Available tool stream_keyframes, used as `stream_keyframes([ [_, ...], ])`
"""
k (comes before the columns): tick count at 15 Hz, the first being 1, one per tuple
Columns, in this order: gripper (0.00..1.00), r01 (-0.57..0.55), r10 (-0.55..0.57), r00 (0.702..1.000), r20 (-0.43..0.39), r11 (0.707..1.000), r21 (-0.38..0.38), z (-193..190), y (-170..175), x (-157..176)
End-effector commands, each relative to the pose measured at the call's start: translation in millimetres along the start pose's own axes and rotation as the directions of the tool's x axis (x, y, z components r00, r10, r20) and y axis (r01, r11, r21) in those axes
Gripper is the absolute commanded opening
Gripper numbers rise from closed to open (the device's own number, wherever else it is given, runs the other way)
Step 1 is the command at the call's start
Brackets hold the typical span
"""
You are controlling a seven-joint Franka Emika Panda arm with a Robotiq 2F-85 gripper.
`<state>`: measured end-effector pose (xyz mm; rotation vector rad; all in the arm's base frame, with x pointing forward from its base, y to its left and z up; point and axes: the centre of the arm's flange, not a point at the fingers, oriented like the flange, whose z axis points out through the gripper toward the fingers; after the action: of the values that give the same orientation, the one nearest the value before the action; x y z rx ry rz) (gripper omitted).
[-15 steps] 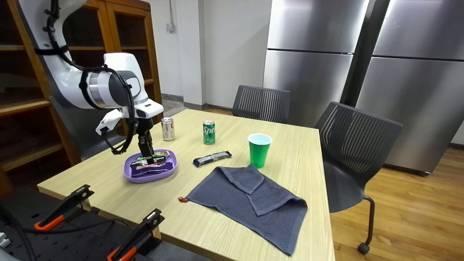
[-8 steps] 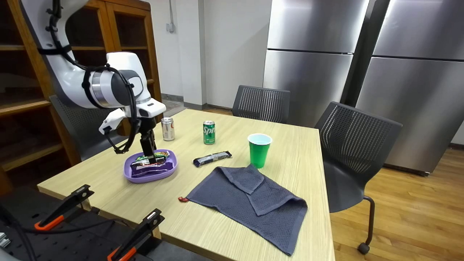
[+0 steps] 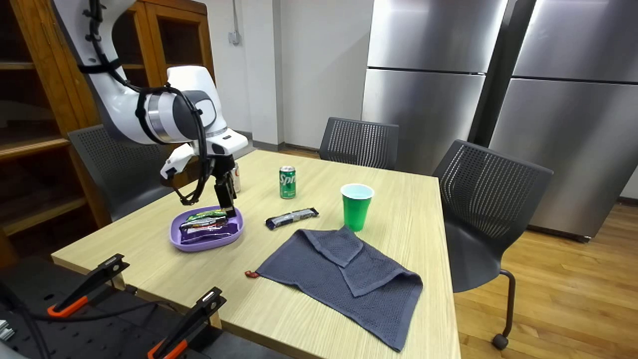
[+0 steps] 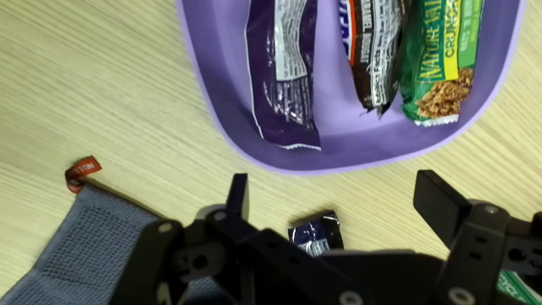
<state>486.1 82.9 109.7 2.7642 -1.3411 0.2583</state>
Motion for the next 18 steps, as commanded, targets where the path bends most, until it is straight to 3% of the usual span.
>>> stream_keyframes([
  [1, 1.0, 0.001, -0.001, 1.0, -0.021, 1.0, 0.004, -1, -3, 27],
  [18, 1.0, -0.069, 0.062, 0.99, -0.125, 0.996, -0.05, 52, -22, 108],
])
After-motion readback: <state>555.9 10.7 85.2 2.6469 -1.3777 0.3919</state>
